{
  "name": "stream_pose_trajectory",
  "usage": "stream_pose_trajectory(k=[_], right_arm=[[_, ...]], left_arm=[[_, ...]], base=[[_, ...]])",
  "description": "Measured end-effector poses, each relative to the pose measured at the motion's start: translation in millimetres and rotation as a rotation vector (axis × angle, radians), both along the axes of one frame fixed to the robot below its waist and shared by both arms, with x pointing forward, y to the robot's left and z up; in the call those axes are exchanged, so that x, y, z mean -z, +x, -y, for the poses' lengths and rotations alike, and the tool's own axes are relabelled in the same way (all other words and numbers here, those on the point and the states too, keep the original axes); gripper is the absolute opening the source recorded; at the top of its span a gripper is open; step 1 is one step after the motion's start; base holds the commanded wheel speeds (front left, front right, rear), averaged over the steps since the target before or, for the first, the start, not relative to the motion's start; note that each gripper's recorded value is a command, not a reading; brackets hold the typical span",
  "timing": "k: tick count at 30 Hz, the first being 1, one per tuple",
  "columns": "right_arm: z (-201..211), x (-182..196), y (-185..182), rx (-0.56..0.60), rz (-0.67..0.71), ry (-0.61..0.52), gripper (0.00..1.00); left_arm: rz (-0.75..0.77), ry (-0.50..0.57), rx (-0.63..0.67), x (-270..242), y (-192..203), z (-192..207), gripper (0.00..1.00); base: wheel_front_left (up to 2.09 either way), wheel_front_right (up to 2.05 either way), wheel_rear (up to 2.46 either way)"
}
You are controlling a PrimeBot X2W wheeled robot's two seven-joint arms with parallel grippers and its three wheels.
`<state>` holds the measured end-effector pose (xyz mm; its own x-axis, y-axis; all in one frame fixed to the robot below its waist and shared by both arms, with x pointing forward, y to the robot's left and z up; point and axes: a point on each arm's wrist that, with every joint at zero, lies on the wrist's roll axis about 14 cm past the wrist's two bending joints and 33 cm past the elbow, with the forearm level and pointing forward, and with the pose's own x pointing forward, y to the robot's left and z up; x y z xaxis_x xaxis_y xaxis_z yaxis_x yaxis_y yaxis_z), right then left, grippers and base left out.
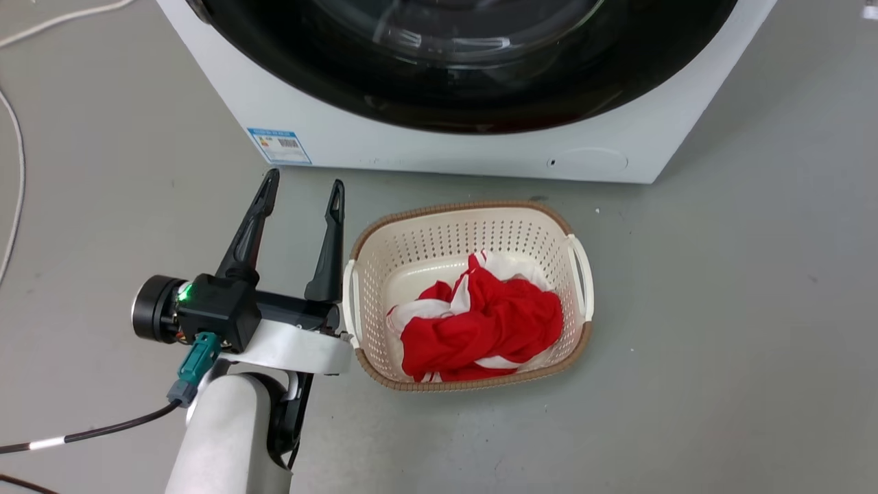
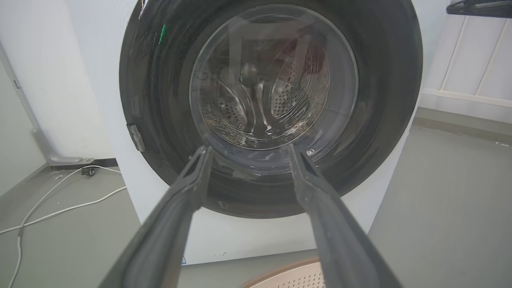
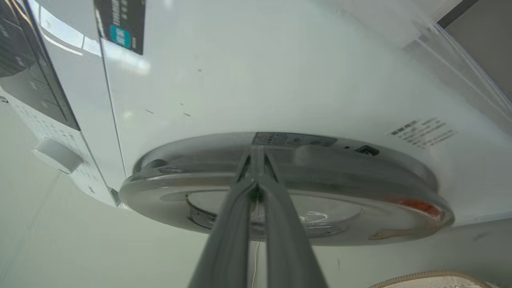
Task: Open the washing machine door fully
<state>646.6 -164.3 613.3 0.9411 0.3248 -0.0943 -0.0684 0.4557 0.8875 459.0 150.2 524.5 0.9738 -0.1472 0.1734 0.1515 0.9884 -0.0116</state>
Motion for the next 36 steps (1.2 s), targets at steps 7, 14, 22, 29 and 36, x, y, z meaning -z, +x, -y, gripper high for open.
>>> stream_pose_trajectory(k=[7,14,22,29,36], right_arm=[[-16,19,19,-0.041,-0.044,-0.052,0.0],[-26,37,31,-0.069,-0.081,-0.088,0.0],[-30,51,40,-0.092,-0.116,-0.082,0.0],[-35,58,40,-0.135,-0.146,-0.065,0.0],[-40,56,34,-0.202,-0.163,-0.059,0.0]], left_arm=[[-0.013,0.006,0.004,10,12,1,1.0],[-0.028,0.007,0.009,19,19,4,1.0],[-0.045,0.007,0.003,28,23,2,1.0],[-0.048,0.007,0.002,31,27,3,1.0],[-0.044,0.002,0.003,29,28,4,1.0]], base=[[0.0,0.0,0.0],[0.0,0.0,0.0],[0.0,0.0,0.0],[0.0,0.0,0.0],[0.0,0.0,0.0]])
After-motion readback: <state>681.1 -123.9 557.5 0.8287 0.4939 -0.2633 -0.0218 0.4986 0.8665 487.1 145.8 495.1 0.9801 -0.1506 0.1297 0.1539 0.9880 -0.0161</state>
